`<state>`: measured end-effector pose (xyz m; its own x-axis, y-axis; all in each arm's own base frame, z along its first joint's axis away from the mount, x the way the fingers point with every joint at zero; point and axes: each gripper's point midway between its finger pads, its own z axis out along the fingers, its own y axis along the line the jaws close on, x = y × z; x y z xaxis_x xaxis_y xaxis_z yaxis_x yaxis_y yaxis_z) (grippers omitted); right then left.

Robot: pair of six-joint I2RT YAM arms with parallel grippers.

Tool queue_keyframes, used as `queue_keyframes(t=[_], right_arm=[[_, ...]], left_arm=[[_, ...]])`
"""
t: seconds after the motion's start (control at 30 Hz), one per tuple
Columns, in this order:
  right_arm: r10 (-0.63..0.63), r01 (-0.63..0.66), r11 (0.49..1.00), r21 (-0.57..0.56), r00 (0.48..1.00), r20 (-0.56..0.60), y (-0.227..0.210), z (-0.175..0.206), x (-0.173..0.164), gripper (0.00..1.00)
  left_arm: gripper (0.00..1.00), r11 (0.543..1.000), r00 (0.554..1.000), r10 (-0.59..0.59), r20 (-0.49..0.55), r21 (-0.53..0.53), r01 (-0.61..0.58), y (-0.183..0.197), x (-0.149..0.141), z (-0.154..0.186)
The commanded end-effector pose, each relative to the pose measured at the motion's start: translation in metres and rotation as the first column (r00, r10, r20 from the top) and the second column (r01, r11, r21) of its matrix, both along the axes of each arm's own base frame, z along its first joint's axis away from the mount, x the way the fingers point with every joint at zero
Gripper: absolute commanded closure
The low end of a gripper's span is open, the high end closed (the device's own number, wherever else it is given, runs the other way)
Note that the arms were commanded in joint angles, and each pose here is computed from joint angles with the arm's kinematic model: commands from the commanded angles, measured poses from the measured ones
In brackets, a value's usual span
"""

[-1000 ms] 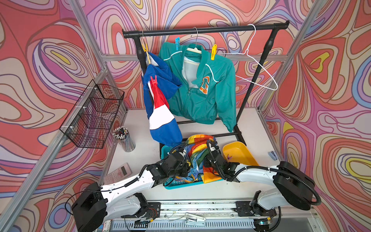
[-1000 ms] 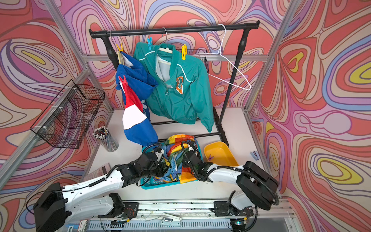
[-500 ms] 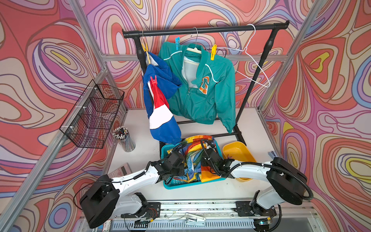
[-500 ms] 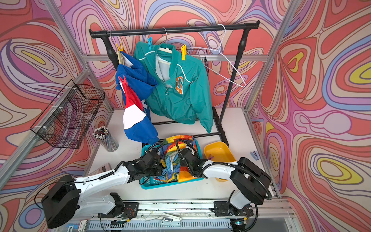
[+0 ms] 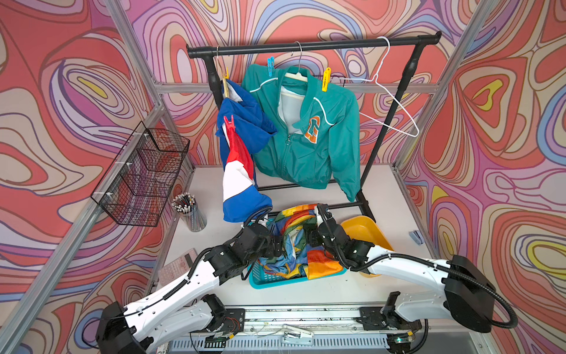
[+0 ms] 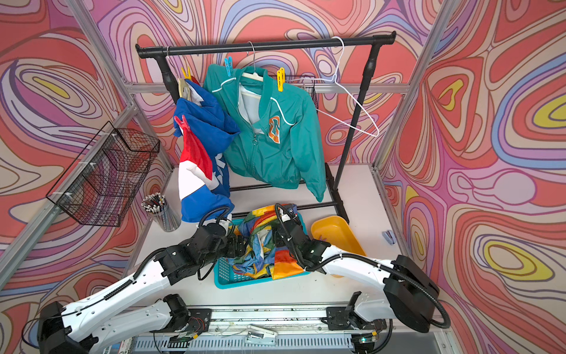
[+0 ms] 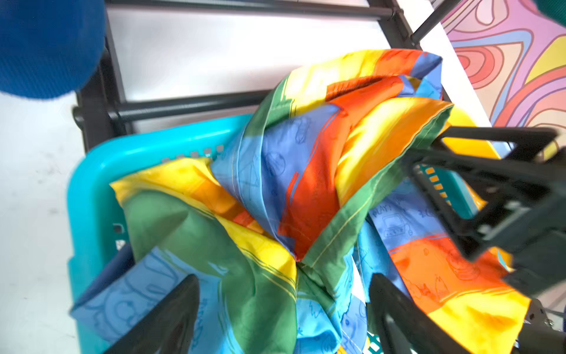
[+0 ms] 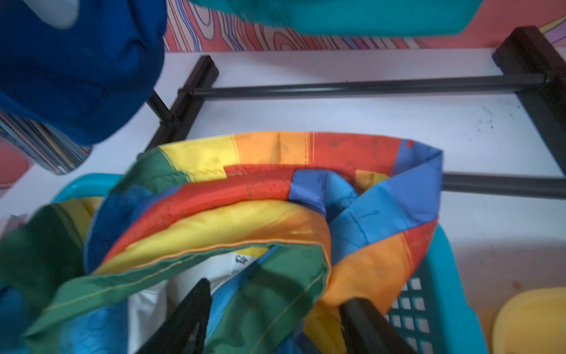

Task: Remove the clothespins securing jackets to the hanger
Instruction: Adjust the jacket in the basket, then pick up the hanger from the clothesline.

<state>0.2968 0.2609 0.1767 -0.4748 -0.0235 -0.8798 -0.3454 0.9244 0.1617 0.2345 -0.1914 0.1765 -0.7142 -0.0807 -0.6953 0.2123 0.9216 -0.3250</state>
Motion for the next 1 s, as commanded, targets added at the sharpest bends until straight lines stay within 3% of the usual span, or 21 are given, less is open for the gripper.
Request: queue_keyframes(t=[0.0, 0.27, 0.5, 0.67, 0.97], right_arm=[[0.033, -0.031, 0.999, -0.023, 0.993, 0.111, -0.003, 0.045, -0.002, 0.28], [0.142, -0.130, 0.989, -0.064, 0.954, 0.263, -0.016, 0.126, -0.022, 0.27], [0.129, -0.096, 0.991, -0.097, 0.897, 0.422, -0.038, 0.202, -0.031, 0.28], [0.102, -0.030, 0.987, -0.158, 0.874, 0.475, -0.049, 0.250, -0.015, 0.29], [0.068, -0.020, 0.995, -0.093, 0.832, 0.551, -0.077, 0.312, 0.016, 0.28]], left_arm=[[0.07, 0.998, 0.997, 0.010, 0.078, 0.053, -0.015, 0.008, 0.008, 0.019], [0.05, 1.000, 0.993, 0.016, 0.118, 0.012, -0.017, 0.002, 0.015, 0.029], [0.04, 0.999, 0.987, -0.013, 0.159, -0.044, 0.020, -0.008, 0.016, 0.032], [0.03, 0.999, 0.990, -0.016, 0.142, -0.031, 0.020, -0.012, 0.019, 0.027], [0.01, 0.996, 0.988, -0.007, 0.153, -0.086, 0.021, -0.015, 0.019, 0.028]])
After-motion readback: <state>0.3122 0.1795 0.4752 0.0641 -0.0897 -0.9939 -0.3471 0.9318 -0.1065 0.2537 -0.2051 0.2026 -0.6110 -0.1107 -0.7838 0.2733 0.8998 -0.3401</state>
